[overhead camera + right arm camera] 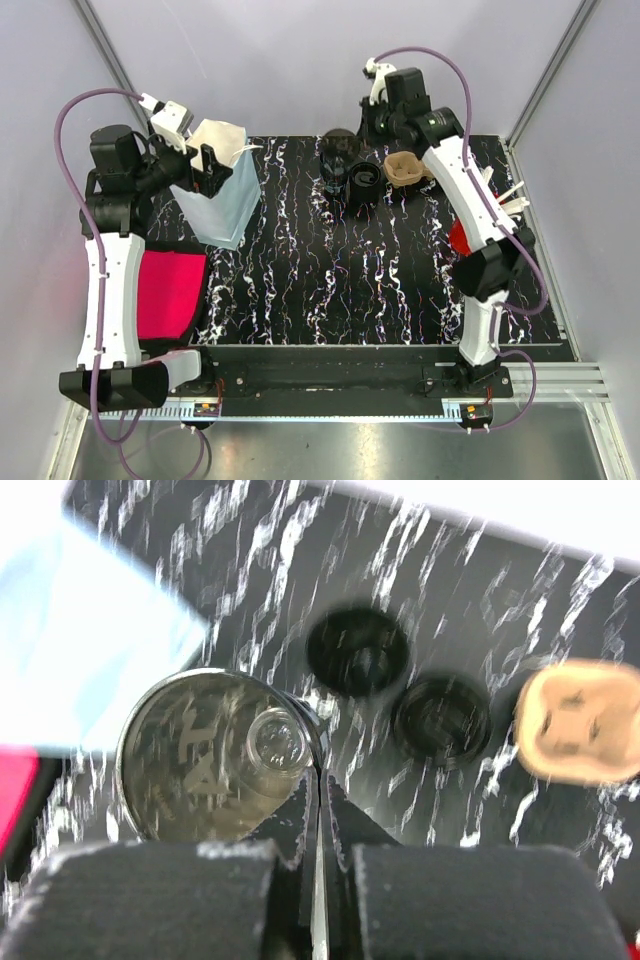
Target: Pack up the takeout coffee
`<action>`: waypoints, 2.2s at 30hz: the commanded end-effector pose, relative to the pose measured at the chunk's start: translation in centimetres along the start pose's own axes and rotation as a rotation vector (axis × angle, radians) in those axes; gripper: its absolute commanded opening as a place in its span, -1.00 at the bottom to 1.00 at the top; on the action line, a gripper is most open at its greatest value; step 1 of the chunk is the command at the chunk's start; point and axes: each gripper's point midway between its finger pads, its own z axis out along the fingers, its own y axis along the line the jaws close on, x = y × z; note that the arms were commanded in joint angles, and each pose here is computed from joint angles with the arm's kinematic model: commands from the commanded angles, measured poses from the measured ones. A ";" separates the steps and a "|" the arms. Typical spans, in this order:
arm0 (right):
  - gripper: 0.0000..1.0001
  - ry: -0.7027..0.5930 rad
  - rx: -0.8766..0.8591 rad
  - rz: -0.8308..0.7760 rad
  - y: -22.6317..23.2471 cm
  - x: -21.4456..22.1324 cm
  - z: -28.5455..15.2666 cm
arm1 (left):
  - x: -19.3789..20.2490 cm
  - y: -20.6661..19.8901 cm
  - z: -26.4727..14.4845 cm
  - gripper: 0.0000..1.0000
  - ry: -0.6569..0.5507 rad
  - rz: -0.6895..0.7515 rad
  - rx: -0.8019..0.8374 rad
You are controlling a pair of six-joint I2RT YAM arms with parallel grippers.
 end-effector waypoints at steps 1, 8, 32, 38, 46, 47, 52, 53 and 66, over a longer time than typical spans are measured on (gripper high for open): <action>-1.00 0.054 -0.113 -0.083 1.2 3.5 -1.1 | -2.3 -0.4 -0.3 0.98 -0.029 0.106 -0.001; -1.00 0.141 -0.134 -0.081 1.0 11.3 -0.2 | -0.4 -3.0 1.5 0.98 0.034 0.133 0.064; -1.00 0.239 -0.153 -0.120 2.0 19.9 2.2 | 4.6 -8.9 5.6 0.98 0.131 0.078 0.225; -1.00 0.240 -0.145 -0.119 1.9 20.1 2.1 | 4.7 -9.0 5.4 0.98 0.132 0.077 0.224; -1.00 0.239 -0.139 -0.119 1.7 20.2 2.2 | 5.0 -8.9 5.4 0.98 0.136 0.073 0.219; -1.00 0.241 -0.139 -0.120 1.7 20.3 2.3 | 5.0 -8.9 5.4 0.98 0.135 0.074 0.218; -0.96 0.243 -0.142 -0.122 1.7 20.5 2.3 | 5.3 -8.8 5.6 0.98 0.141 0.072 0.215; -0.95 0.244 -0.145 -0.120 1.8 20.5 2.2 | 5.2 -8.7 5.6 0.98 0.140 0.072 0.212; -0.60 0.209 -0.127 -0.164 1.5 18.8 1.5 | 5.3 -8.5 5.3 0.98 0.132 0.063 0.207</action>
